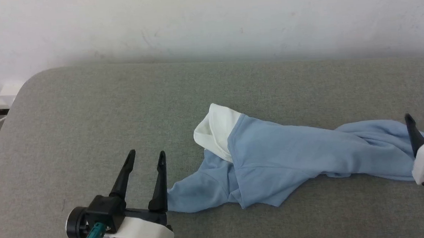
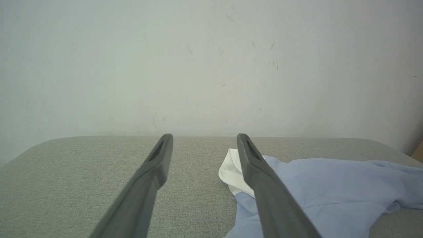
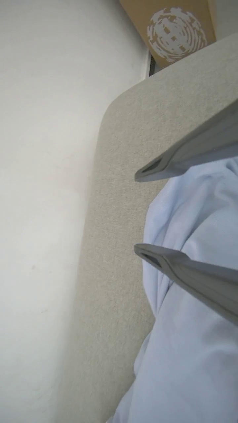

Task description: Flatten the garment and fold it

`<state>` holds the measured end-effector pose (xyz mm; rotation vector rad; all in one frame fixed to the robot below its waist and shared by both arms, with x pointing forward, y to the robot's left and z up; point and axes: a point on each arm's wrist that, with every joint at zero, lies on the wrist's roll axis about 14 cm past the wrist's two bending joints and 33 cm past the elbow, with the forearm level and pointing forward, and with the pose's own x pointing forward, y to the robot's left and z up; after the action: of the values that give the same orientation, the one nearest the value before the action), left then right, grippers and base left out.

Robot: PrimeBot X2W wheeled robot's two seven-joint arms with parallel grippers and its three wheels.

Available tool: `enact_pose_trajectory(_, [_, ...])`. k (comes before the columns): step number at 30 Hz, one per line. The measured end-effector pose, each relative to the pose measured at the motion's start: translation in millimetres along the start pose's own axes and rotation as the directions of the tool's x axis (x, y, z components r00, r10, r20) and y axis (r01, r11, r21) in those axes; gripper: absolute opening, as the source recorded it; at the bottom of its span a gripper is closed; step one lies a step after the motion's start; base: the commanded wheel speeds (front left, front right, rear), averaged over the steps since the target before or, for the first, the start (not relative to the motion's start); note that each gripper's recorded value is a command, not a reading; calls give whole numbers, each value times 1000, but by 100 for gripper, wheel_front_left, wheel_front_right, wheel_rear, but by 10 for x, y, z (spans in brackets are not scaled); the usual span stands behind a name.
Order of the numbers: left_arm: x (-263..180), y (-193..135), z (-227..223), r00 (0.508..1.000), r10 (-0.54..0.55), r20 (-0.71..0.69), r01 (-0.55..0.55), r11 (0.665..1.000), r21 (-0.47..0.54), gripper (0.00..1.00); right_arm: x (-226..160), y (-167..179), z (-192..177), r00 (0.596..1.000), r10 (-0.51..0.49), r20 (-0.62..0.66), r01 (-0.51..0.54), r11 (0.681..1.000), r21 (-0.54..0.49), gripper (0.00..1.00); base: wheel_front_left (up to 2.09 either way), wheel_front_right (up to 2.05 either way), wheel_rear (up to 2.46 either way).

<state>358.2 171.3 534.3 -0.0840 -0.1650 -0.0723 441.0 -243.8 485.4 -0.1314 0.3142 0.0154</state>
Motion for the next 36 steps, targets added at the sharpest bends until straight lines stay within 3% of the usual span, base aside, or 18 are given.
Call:
enact_pose_trajectory(4, [3, -26, 36, 1000, -8, 12, 8, 1000, -2, 100, -100, 208, 358, 988, 63, 138, -64, 998, 1, 100, 0, 0, 0])
enact_pose_trajectory(8, [-9, -38, 70, 1000, -10, 22, 11, 1000, -7, 100, -268, 728, 276, 969, 226, 100, -222, 974, -42, 100, 0, 0, 0])
enact_pose_trajectory(13, [-49, -9, 49, 1000, 1, 13, -1, 1000, -8, 100, -473, 1461, 82, 885, 463, -36, -465, 881, -87, 100, 0, 0, 0])
enact_pose_trajectory(18, [-98, 56, 0, 1000, 25, -5, -25, 1000, -12, 100, -665, 1996, -318, 748, 614, -251, -651, 753, -95, 100, 0, 0, 0])
enact_pose_trajectory(21, [-123, 101, -54, 999, 43, -23, -44, 999, -18, 100, -658, 2189, -447, 685, 651, -326, -711, 696, -105, 100, 0, 0, 0])
enact_pose_trajectory(24, [-136, 137, -94, 998, 57, -37, -58, 998, -25, 100, -567, 2271, -571, 652, 651, -389, -740, 659, -136, 100, 0, 0, 0])
enact_pose_trajectory(35, [-197, 344, -204, 987, 137, -80, -139, 990, -15, 100, -295, 2496, -921, 558, 645, -522, -803, 578, -145, 100, 0, 0, 0])
enact_pose_trajectory(36, [-207, 359, -213, 986, 143, -84, -144, 989, -13, 100, -284, 2511, -932, 553, 646, -526, -806, 574, -143, 89, 0, 0, 0])
